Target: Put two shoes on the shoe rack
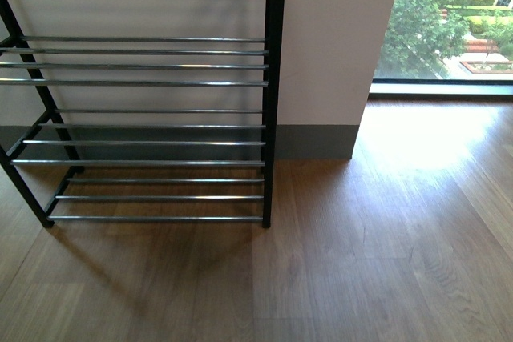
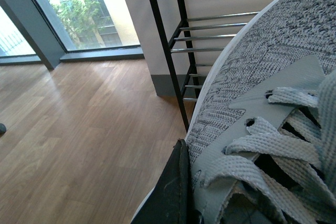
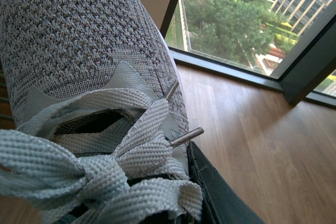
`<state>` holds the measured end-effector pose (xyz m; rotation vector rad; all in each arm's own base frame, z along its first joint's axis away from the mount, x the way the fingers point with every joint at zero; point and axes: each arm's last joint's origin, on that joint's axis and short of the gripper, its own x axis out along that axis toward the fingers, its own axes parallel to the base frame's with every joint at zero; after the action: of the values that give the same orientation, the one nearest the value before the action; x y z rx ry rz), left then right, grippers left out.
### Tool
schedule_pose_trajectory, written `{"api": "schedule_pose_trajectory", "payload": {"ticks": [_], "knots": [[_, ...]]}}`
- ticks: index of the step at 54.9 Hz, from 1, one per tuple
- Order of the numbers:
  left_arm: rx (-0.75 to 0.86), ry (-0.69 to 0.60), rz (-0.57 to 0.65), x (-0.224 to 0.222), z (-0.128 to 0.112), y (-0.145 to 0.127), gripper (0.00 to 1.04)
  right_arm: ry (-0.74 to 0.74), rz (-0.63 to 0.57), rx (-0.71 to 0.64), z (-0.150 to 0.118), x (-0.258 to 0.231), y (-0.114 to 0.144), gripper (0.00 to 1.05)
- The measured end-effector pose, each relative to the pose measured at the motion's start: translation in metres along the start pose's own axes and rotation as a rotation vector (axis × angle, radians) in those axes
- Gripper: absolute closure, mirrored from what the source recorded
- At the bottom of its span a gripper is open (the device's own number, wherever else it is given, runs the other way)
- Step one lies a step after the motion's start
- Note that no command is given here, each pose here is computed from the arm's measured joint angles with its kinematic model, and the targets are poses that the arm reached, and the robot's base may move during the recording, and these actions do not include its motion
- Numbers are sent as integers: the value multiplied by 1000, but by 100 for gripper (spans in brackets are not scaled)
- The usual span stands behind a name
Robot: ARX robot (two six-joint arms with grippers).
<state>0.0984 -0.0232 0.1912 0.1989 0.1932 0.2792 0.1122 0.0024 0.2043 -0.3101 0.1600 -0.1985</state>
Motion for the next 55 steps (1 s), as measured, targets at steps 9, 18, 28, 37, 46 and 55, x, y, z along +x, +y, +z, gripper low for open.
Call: {"api": "schedule_pose_trajectory", "payload": {"ticks": [9, 18, 28, 37, 46, 55], "knots": [[1, 1, -4, 0, 0, 0, 103, 3, -7, -1, 0, 0, 0, 103], [1, 2, 12, 0, 0, 0, 103, -3, 14, 0, 0, 0, 0, 103], [1, 1, 4, 0, 0, 0, 103, -1, 7, 0, 0, 0, 0, 103], [1, 1, 1, 0, 0, 0, 103, 1, 1, 0, 0, 0, 0, 103], [1, 1, 1, 0, 0, 0, 103, 1, 2, 0, 0, 0, 0, 103], [1, 1, 1, 0, 0, 0, 103, 0, 3, 0, 0, 0, 0, 103]]}}
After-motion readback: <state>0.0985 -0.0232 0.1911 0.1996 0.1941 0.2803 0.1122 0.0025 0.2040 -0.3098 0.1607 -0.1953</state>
